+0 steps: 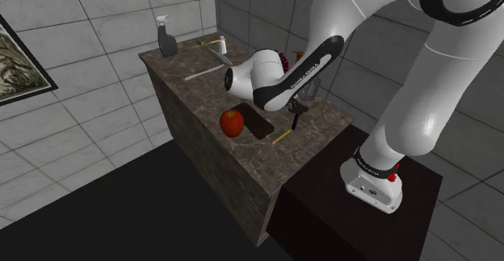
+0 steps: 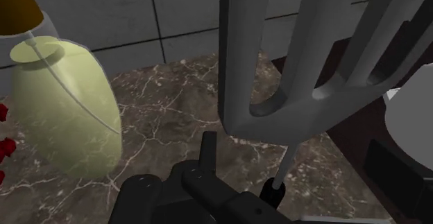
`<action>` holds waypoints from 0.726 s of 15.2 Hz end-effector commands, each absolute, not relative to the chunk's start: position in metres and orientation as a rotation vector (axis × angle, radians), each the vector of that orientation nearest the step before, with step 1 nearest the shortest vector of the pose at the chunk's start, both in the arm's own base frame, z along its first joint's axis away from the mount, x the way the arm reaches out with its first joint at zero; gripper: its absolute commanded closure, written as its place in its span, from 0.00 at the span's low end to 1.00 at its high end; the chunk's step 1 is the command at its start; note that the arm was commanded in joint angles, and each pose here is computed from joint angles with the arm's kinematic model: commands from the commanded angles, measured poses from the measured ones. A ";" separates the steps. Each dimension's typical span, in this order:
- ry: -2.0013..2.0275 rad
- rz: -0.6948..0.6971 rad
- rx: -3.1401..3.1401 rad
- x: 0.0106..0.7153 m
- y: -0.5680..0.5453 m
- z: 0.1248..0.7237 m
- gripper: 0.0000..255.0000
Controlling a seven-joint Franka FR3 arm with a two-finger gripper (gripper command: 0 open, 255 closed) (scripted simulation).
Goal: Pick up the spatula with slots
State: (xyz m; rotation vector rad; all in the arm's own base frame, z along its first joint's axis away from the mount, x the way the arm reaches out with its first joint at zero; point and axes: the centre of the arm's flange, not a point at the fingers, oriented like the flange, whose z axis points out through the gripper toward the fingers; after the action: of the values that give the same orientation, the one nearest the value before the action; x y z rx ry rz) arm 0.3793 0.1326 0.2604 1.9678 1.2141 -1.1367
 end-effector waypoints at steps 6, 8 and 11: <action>1.234 -1.159 1.927 0.376 0.134 0.218 0.00; 1.234 -1.159 1.927 0.376 0.134 0.210 0.00; 1.234 -1.159 1.927 0.376 0.134 0.210 1.00</action>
State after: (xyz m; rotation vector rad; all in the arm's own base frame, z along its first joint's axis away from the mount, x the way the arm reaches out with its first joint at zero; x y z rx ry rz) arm 0.3762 0.1337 0.2106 1.9268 1.2338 -1.1589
